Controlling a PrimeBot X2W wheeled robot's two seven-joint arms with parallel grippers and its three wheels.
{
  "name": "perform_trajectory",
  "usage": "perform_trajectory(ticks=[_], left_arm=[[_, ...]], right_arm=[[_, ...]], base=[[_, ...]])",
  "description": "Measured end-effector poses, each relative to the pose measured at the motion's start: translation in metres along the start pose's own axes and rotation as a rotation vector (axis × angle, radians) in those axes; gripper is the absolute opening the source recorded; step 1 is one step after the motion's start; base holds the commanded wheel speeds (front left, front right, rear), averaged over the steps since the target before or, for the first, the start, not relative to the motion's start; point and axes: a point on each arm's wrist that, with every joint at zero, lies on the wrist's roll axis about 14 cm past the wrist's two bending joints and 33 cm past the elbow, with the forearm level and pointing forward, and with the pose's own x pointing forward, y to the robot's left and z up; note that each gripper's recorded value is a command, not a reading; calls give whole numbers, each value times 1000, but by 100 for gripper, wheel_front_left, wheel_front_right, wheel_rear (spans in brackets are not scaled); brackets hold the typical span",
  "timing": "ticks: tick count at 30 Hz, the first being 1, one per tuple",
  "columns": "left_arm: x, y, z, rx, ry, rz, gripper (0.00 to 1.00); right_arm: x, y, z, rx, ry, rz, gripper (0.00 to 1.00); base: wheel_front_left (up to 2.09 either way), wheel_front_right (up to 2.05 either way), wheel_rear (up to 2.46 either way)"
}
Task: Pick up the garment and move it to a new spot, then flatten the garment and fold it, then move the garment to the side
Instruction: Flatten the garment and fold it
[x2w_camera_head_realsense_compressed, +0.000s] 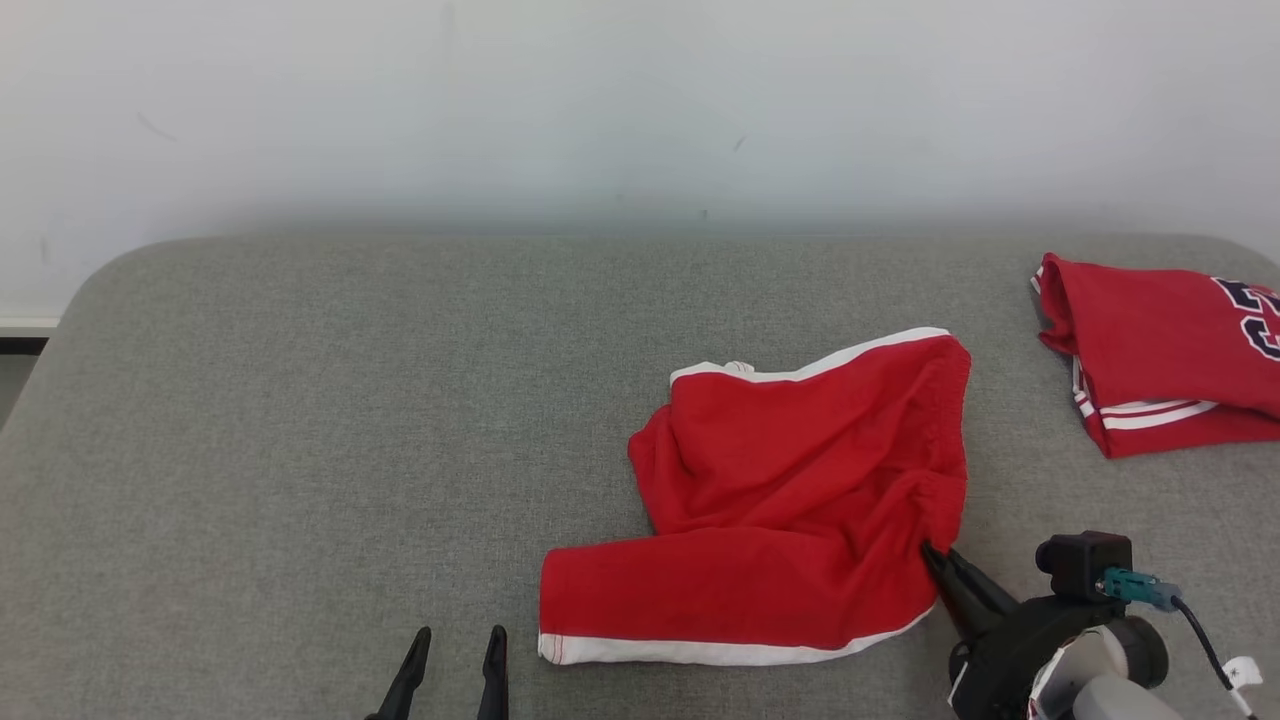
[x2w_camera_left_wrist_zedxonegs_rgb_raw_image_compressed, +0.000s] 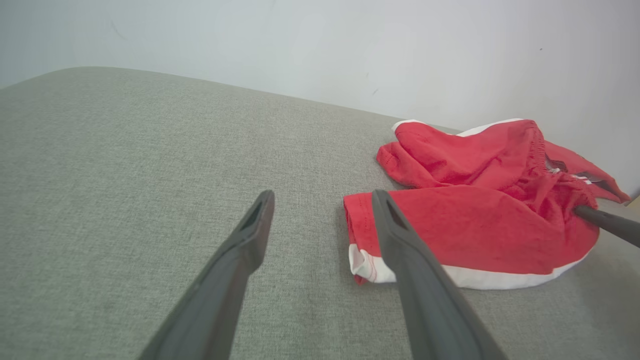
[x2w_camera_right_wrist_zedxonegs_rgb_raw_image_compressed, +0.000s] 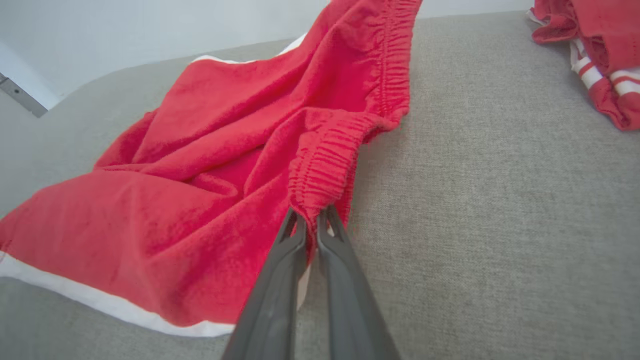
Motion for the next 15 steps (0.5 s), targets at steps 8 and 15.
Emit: perform_trajectory(ticks=[8,15], left_arm=[[-3,0,0,-1,-1,0,100],[0,-2,-1,-1,4,-9,100]], right_arm=[[-21,32,3,276,-70,58,0],[-39,36,9,333,-112,62,100]], base=[[0,0,0],[0,0,0]])
